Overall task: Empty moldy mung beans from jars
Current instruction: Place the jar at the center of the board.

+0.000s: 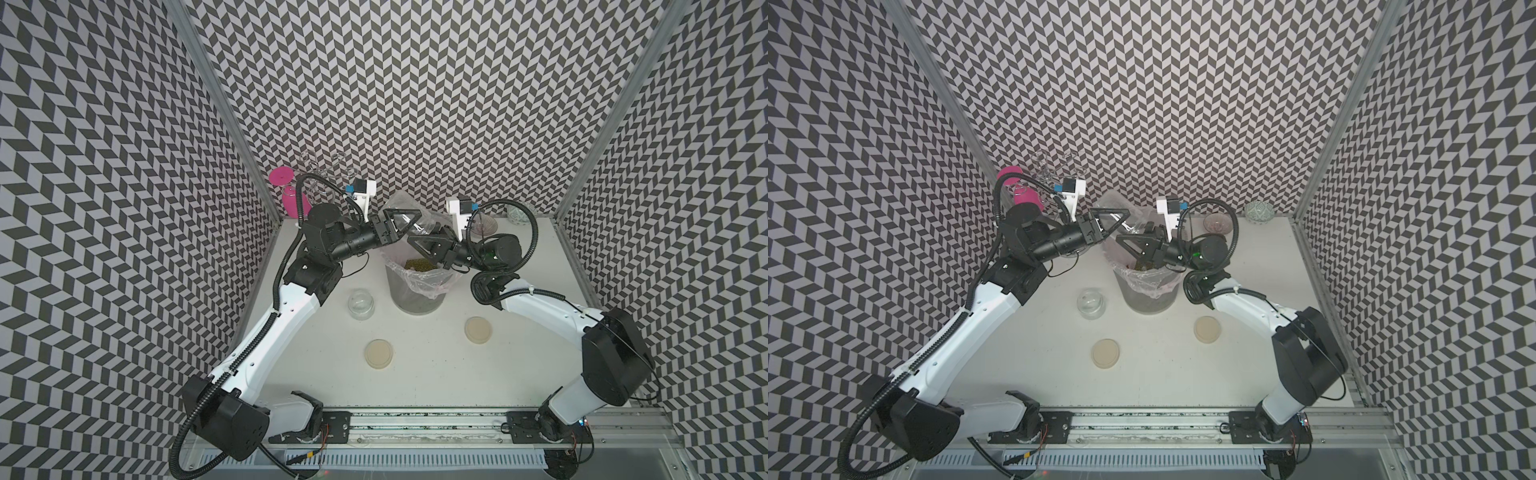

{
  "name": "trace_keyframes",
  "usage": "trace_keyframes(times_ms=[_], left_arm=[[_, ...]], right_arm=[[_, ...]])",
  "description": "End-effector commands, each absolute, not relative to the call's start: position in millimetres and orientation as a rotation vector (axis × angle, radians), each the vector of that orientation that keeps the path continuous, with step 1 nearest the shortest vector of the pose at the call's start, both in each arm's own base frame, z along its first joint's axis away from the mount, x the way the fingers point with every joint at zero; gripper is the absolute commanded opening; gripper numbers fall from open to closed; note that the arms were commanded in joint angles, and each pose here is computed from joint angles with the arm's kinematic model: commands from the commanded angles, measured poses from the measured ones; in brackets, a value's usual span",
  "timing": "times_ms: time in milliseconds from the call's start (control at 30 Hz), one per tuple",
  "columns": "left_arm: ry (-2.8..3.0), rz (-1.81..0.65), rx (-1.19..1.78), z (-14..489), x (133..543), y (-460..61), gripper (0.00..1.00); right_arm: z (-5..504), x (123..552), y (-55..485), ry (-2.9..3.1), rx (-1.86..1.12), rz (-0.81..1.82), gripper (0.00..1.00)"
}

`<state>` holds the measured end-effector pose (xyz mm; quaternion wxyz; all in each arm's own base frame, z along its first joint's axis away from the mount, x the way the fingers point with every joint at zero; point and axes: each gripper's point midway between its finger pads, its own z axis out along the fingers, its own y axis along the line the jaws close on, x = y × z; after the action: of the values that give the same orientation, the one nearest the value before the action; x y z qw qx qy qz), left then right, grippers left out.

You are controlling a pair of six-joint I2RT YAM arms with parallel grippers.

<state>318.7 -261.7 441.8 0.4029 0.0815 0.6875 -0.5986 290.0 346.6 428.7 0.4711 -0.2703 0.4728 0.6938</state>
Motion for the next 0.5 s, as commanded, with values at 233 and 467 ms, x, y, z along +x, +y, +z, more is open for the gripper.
trace_keyframes(times_ms=[233,467], left_arm=[[1.68,-1.582,0.322,459.2,288.9,-264.5,0.68],[1.675,-1.598,0.319,456.2,289.7,-265.3,0.76]], right_arm=[[456.0,280.6,333.9,1.015,-0.662,1.653,0.1],[453.4,277.7,331.6,1.041,-0.661,1.635,0.0]])
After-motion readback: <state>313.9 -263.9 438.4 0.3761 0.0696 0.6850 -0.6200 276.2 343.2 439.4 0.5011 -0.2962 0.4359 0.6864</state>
